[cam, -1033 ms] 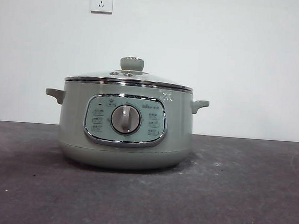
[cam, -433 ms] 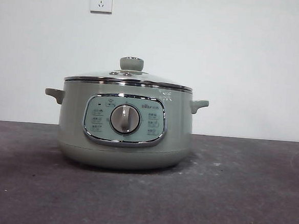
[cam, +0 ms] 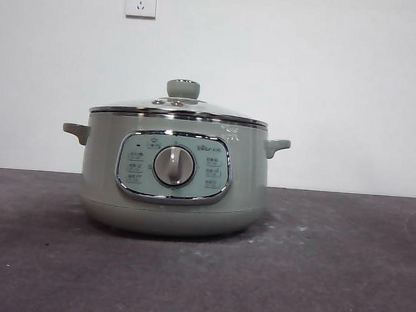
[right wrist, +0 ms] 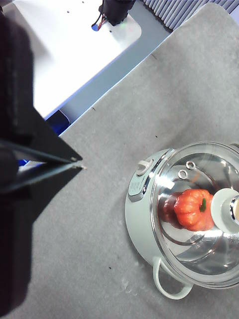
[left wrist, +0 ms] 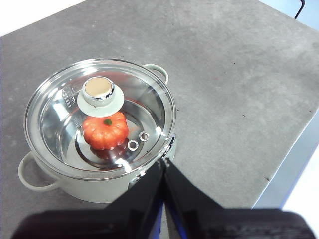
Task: Pick up the pumpkin,open the lid,put the pumpkin in the pot,close the lid
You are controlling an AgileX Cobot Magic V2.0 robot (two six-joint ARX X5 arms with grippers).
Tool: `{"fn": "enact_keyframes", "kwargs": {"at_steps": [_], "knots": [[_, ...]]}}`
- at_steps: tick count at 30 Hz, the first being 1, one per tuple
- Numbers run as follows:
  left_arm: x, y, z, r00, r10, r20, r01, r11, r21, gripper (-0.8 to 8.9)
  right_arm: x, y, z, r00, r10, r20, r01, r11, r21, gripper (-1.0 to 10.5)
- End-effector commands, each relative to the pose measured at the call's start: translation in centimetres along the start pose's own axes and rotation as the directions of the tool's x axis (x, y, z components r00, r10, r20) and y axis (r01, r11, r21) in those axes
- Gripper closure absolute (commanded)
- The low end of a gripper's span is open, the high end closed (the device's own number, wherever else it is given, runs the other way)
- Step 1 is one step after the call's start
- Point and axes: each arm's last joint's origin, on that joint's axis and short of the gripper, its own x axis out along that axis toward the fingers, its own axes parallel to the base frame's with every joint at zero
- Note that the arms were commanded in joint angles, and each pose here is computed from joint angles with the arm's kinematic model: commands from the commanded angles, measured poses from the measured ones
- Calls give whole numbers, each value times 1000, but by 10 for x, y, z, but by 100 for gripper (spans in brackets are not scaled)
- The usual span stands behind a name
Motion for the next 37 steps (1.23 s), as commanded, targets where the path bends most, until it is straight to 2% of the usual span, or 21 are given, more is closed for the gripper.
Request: {"fn": "enact_keyframes", "kwargs": {"at_steps": [1,10,14,17,21,26,30,33,37], "knots": [[0,0,-1,1000,0,-1,0,1000,6,821,1,0,-1,1000,2,-15,-1,1000,10,946],[-1,2,2,999,32,24,-32,999,12,816,1,0,-1,1000,2,-15,-1,1000,10,946],[-23,9,9,971,145,188,-153,988,29,816,1,0,-1,1000,2,-15,-1,1000,10,946],[-47,12,10,919,216,328,-245,968,49,816,1,0,-1,1000,1,-15,-1,1000,10,946],[-67,14,-2,819,310,483,-377,925,45,816,1,0,-1,1000,1,-15,-1,1000,10,947],[-67,17,-38,693,402,598,-502,865,1,816,1,0,-1,1000,1,-15,-1,1000,10,947],[-50,23,-80,594,499,632,-600,797,-64,816,1,0,-1,1000,1,-15,-1,1000,10,946],[-31,26,-114,557,546,625,-631,768,-109,816,1,0,-1,1000,1,-15,-1,1000,10,946],[-5,29,-155,570,578,584,-623,767,-152,816,1,0,-1,1000,1,-15,-1,1000,10,946]]}}
